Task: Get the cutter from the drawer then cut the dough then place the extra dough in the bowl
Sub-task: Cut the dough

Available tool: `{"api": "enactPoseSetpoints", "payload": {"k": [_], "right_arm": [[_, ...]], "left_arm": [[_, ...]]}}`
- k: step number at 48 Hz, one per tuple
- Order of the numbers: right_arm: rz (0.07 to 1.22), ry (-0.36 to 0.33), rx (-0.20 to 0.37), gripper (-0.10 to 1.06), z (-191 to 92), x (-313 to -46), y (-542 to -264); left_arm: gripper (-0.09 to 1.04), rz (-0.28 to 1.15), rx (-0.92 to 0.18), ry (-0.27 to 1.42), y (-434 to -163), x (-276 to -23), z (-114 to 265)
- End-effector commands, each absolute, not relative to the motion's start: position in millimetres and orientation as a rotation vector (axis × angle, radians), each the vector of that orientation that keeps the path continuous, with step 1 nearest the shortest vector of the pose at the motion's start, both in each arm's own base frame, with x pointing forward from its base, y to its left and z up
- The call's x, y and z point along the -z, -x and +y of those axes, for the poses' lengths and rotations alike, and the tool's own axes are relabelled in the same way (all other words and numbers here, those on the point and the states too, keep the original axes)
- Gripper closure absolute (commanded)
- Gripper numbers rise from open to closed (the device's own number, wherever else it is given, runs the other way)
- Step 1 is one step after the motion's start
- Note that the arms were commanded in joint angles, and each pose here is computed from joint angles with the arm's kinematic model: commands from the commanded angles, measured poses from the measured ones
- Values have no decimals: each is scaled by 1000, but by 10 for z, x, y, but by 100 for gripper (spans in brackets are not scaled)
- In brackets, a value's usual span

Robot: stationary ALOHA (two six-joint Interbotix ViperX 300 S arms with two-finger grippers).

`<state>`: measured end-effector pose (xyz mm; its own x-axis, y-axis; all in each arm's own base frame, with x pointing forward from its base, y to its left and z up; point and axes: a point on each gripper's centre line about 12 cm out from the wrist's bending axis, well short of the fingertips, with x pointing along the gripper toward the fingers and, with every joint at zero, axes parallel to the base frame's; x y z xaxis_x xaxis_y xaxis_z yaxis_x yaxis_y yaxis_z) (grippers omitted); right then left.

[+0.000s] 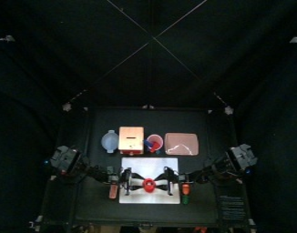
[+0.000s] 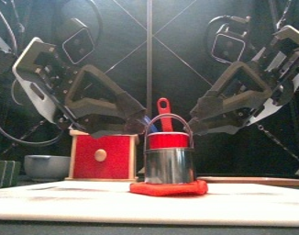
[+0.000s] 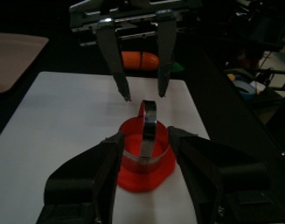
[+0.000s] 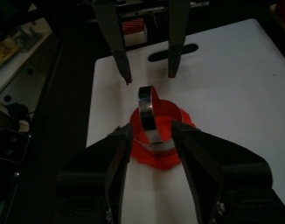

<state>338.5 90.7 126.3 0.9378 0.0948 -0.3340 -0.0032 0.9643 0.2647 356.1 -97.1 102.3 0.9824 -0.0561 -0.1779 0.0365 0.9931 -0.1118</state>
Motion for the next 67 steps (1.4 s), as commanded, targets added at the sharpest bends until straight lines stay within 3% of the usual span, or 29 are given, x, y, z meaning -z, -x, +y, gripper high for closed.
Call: {"api": "enactPoseSetpoints", "payload": {"k": [1, 57, 67], "right_arm": [[311, -272, -57, 18, 928, -1376, -3441], [338, -267, -58, 20, 977, -1267, -3524], [347, -265, -59, 24, 978, -1251, -3517]], "left_arm": [[12, 148, 48, 116, -3629, -1096, -999], [22, 206, 30, 125, -3733, -943, -1016], [22, 208, 27, 126, -3728, -939, -1012]]}}
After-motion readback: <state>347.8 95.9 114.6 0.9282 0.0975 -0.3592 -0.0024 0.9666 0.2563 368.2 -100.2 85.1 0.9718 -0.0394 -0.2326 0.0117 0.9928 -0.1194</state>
